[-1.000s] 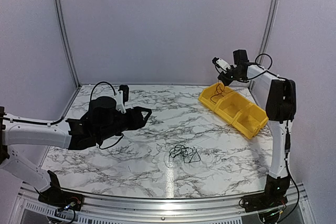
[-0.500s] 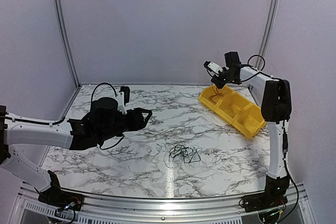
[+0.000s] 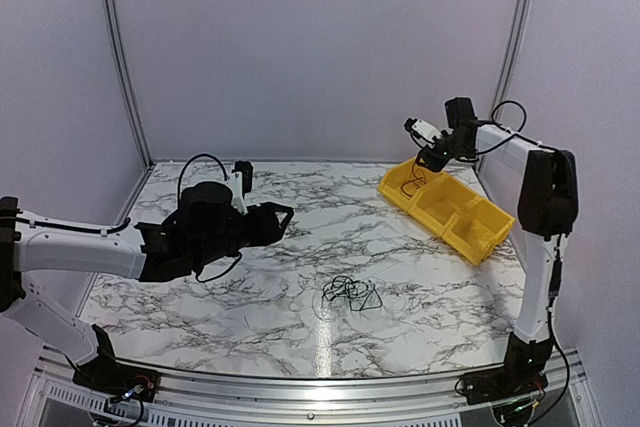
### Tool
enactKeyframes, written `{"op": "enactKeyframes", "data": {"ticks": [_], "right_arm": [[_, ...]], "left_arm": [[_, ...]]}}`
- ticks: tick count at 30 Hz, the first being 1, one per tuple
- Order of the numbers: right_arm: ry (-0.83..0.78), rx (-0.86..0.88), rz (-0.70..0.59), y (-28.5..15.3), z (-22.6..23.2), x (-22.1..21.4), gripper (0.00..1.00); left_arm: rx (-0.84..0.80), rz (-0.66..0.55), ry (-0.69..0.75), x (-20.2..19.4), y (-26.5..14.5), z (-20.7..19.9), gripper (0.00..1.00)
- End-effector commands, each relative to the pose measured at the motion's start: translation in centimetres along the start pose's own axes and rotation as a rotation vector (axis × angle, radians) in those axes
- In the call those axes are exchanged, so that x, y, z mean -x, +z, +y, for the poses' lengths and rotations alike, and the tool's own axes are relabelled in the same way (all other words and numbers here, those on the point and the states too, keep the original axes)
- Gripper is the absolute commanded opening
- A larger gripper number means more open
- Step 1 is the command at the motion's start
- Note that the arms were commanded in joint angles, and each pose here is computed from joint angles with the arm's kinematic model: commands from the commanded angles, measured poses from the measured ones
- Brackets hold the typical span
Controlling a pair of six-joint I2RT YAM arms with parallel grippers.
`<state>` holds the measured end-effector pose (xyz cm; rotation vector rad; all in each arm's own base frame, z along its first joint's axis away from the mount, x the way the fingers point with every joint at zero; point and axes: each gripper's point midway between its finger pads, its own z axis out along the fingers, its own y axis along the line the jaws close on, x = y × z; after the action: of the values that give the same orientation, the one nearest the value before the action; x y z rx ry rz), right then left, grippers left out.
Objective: Untangle the cables
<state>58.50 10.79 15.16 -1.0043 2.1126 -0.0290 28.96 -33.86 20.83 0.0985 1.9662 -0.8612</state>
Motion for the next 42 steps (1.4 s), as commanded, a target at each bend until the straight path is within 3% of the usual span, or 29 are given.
{"op": "enactKeyframes", "data": {"ticks": [1, 5, 8, 12, 14, 16, 20, 22, 25, 27, 28, 30, 31, 32, 34, 36, 39, 42], "right_arm": [[-0.027, -0.018, -0.192, -10.9, 0.3, 6.6, 0.41], [-0.047, 0.097, -0.248, -15.7, 4.9, 7.1, 0.42], [-0.132, 0.238, -0.269, -18.6, 10.9, 6.0, 0.42], [-0.281, 0.465, -0.278, -22.1, 19.9, 3.1, 0.35], [-0.309, 0.539, -0.243, -22.3, 23.2, 0.3, 0.33], [-0.337, 0.618, -0.218, -22.5, 26.2, -2.5, 0.33], [-0.353, 0.709, -0.182, -22.1, 30.4, -6.7, 0.32], [-0.348, 0.727, -0.192, -22.1, 31.5, -7.3, 0.32], [-0.34, 0.731, -0.207, -21.6, 32.4, -7.2, 0.34], [-0.335, 0.719, -0.222, -21.3, 32.2, -6.7, 0.37], [-0.353, 0.71, -0.223, -21.0, 32.3, -6.6, 0.38], [-0.434, 0.662, -0.204, -19.9, 32.4, -7.0, 0.39], [-0.455, 0.63, -0.188, -19.3, 32.2, -6.8, 0.39], [-0.459, 0.606, -0.177, -18.7, 31.9, -6.5, 0.39], [-0.477, 0.593, -0.163, -17.9, 31.7, -6.4, 0.39], [-0.496, 0.627, -0.162, -17.8, 32.4, -6.6, 0.4], [-0.515, 0.665, -0.154, -17.7, 33.6, -6.7, 0.43], [-0.544, 0.639, -0.151, -16.5, 34.2, -6.8, 0.45]], "left_arm": [[0.011, -0.016, 0.026, 0.5, 0.1, -0.3, 0.56], [-0.012, 0.04, 0.054, -1.0, 1.0, -0.5, 0.56], [-0.05, 0.091, 0.073, -2.2, 1.6, -1.1, 0.56], [-0.06, 0.163, 0.151, -4.9, 1.6, -0.6, 0.56], [-0.002, 0.139, 0.196, -5.3, 0.9, 0.6, 0.58], [0.039, 0.108, 0.209, -5.0, 0.4, 1.2, 0.96], [0.157, 0.101, 0.187, -3.8, 0.2, 2.4, 0.99], [0.269, 0.114, 0.175, -2.7, 0.1, 3.1, 0.99], [0.3, 0.126, 0.218, -1.5, 0.1, 2.3, 0.99], [0.362, 0.064, 0.266, 0.2, -0.7, 2.2, 0.99], [0.445, 0.004, 0.237, 1.2, -1.5, 3.4, 0.99], [0.764, -0.143, 0.066, 1.9, -5.7, 10.2, 0.99], [0.845, -0.178, -0.033, 1.6, -6.9, 13.0, 0.99], [0.908, -0.156, -0.114, 1.3, -7.2, 16.2, 0.99], [0.962, -0.041, -0.132, -0.6, -6.5, 19.3, 0.99], [0.968, 0.011, -0.048, -0.8, -5.6, 19.2, 0.99], [0.941, -0.048, 0.043, -0.1, -5.6, 16.5, 0.99], [0.865, -0.029, 0.163, -0.5, -4.1, 14.1, 0.99]]}}
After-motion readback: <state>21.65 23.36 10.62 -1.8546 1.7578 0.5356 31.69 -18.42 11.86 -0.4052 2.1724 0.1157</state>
